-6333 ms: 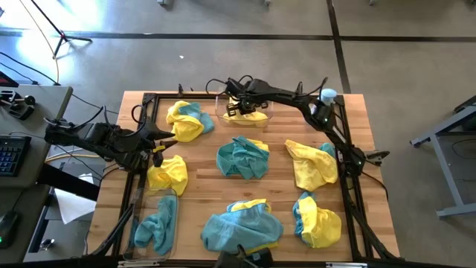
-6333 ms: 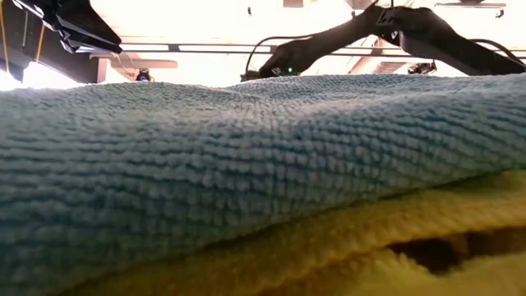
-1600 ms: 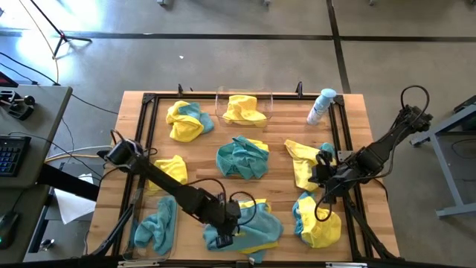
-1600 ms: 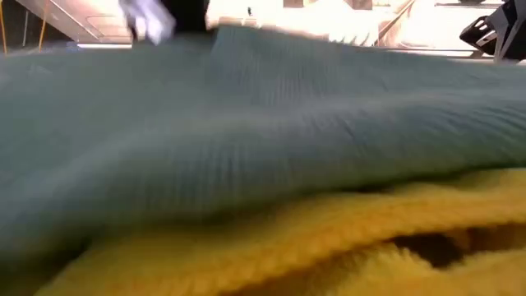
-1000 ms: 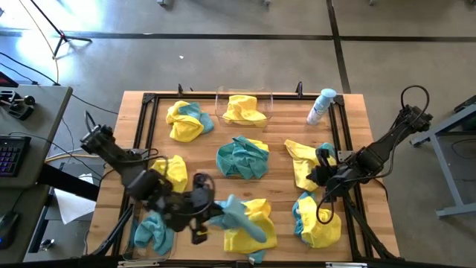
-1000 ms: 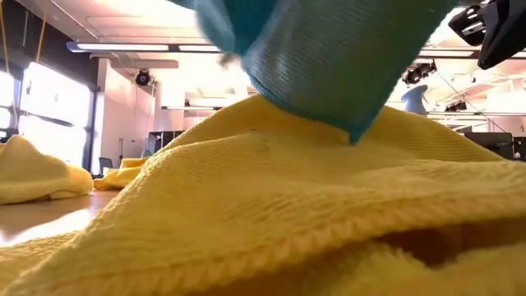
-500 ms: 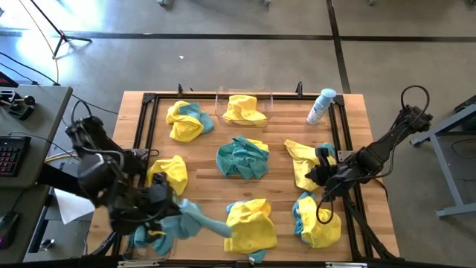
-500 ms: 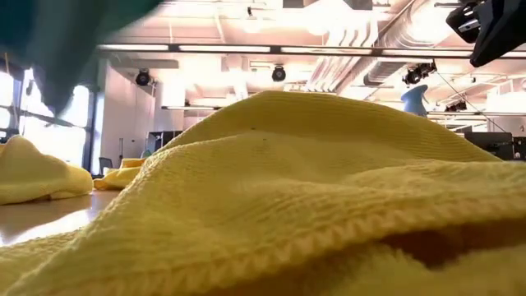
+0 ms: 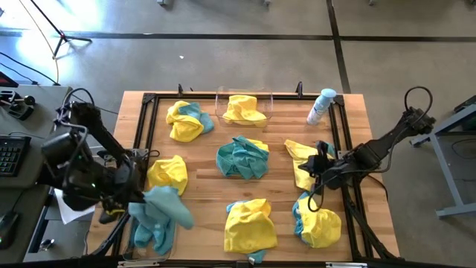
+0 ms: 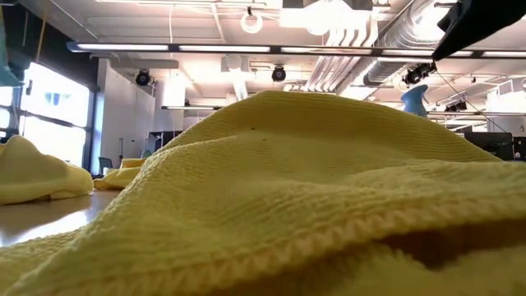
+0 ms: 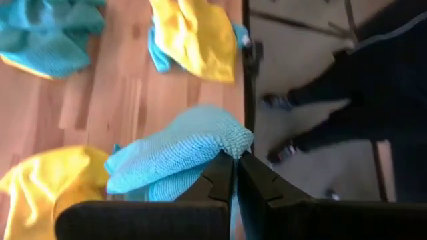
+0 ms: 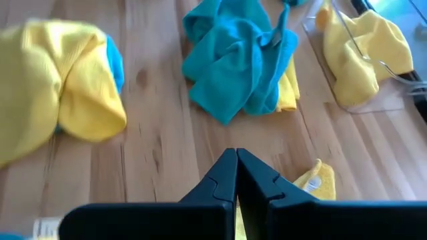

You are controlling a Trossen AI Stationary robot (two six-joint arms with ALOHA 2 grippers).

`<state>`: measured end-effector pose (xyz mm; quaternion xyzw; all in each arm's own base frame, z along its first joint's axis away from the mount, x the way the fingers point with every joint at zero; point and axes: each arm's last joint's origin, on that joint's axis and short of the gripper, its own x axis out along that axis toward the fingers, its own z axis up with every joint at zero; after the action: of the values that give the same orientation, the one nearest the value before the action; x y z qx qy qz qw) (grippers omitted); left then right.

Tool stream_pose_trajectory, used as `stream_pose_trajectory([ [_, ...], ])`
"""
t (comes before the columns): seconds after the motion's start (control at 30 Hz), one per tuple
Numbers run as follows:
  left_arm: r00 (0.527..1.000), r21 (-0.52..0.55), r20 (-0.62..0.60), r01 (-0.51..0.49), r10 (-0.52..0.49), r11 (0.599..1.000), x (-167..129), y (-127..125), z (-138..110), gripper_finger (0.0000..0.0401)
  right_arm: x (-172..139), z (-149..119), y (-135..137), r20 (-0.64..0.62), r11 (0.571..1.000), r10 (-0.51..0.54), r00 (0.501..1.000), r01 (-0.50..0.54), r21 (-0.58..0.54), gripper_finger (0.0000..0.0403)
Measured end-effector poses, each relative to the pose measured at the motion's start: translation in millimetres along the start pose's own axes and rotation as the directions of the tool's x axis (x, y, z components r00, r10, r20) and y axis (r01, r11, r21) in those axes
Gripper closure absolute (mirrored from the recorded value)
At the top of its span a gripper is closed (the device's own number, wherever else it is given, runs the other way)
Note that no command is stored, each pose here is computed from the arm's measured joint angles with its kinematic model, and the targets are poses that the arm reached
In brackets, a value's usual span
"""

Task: Sort microfiber towel by color & place in baskets
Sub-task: Put the blue microfiber towel into the bottom transparent bin

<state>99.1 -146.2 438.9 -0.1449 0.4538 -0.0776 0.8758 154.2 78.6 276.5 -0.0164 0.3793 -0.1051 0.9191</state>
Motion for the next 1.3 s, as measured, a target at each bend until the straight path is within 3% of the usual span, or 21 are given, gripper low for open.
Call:
stream_pose_trajectory([
  [0.27, 0.977, -0.018, -0.202, 0.072, -0.074, 0.997, -25.8, 21.1, -18.8, 0.0401, 5.5, 4.6, -8.6, -0.001, 0.991, -0.043, 0.999, 0.042, 0.124, 0.0403],
  [0.6, 0.97, 0.057, -0.235, 0.076, -0.061, 0.995, -18.0, 13.3, -20.4, 0.0401, 11.0, 9.2, -18.6, -0.004, 0.973, -0.089, 0.996, 0.088, 0.214, 0.0403],
  [0.93, 0.95, 0.146, -0.277, -0.103, 0.141, 0.984, 42.3, -24.3, -16.1, 0.0401, 12.1, 11.0, -20.4, 0.003, 0.978, -0.095, 0.995, 0.093, 0.187, 0.0403],
  [1.17, 0.901, 0.271, -0.297, -0.238, 0.316, 0.933, 100.3, -50.0, -20.4, 0.0401, 12.2, 11.3, -19.4, -0.002, 0.984, -0.068, 0.998, 0.067, 0.163, 0.0403],
  [1.3, 0.896, 0.251, -0.296, -0.262, 0.331, 0.932, 124.5, -60.1, -25.7, 0.0401, 12.1, 11.2, -19.3, -0.004, 0.987, -0.064, 0.998, 0.064, 0.147, 0.0403],
])
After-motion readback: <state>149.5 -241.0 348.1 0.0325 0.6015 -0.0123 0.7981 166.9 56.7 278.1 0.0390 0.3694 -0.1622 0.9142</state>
